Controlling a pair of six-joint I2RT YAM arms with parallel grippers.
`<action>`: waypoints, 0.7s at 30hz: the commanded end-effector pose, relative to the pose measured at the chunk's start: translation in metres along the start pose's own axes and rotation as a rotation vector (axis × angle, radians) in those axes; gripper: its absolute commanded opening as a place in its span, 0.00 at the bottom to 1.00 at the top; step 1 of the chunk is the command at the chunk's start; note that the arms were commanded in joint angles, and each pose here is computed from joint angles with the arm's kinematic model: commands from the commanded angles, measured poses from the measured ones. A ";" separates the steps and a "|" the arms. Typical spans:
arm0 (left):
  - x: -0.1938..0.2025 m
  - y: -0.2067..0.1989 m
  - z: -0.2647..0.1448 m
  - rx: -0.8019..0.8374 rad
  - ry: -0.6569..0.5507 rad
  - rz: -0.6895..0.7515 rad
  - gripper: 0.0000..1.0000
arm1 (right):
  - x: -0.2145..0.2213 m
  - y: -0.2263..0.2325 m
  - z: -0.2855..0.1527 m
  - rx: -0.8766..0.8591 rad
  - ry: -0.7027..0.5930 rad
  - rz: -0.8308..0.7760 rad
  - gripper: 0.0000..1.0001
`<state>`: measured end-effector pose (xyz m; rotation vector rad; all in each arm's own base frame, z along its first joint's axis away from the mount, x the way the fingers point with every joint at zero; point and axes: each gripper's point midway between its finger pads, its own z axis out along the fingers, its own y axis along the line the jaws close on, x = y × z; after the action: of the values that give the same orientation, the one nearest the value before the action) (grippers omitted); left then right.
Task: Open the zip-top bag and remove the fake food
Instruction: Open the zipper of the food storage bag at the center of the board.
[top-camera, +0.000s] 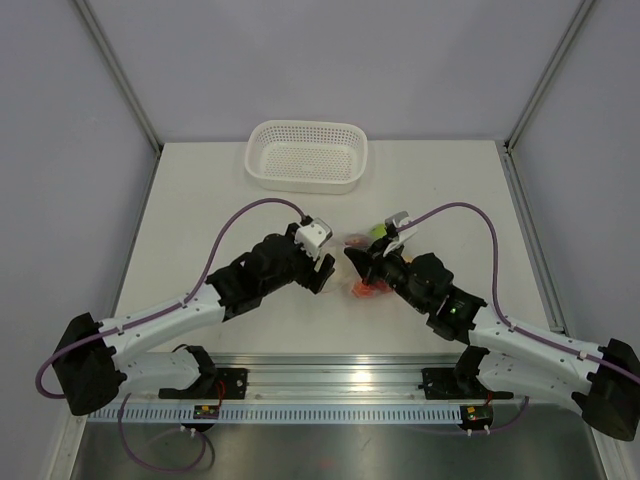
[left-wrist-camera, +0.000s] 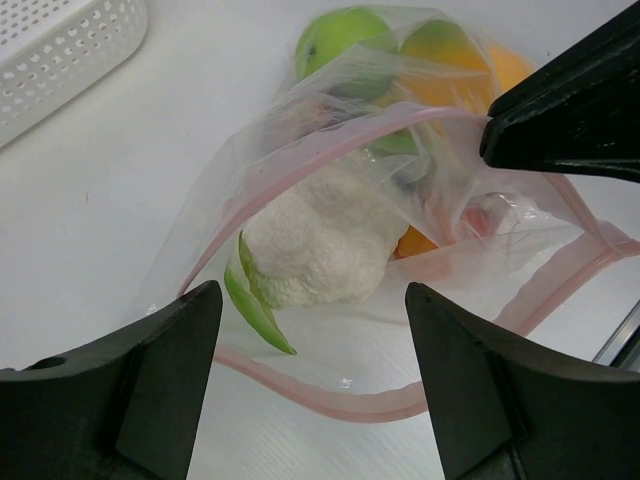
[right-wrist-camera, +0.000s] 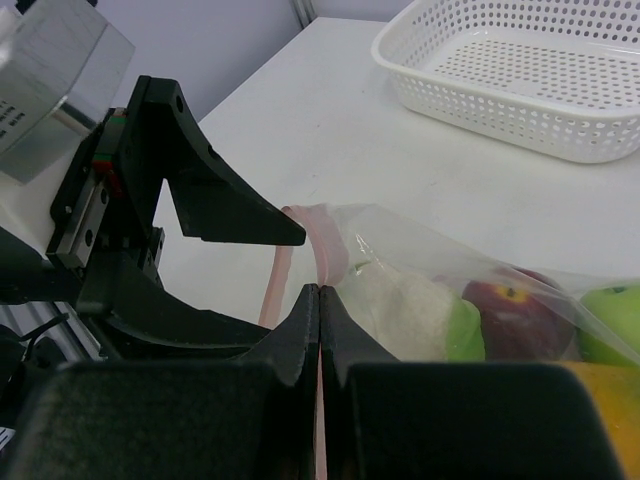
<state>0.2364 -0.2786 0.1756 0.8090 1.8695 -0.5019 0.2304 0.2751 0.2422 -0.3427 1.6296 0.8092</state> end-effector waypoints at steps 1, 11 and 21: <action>-0.016 -0.002 0.006 0.007 -0.049 0.009 0.77 | -0.024 0.006 -0.002 -0.012 -0.083 0.022 0.00; -0.015 0.000 0.012 -0.009 -0.052 0.010 0.93 | -0.028 0.006 -0.008 -0.016 -0.096 0.025 0.00; -0.012 0.001 0.022 -0.016 -0.028 0.023 0.95 | -0.029 0.012 -0.010 -0.045 -0.094 0.035 0.00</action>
<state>0.2421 -0.2843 0.1558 0.8357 1.9045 -0.4741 0.2259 0.2702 0.2481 -0.3361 1.6106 0.8240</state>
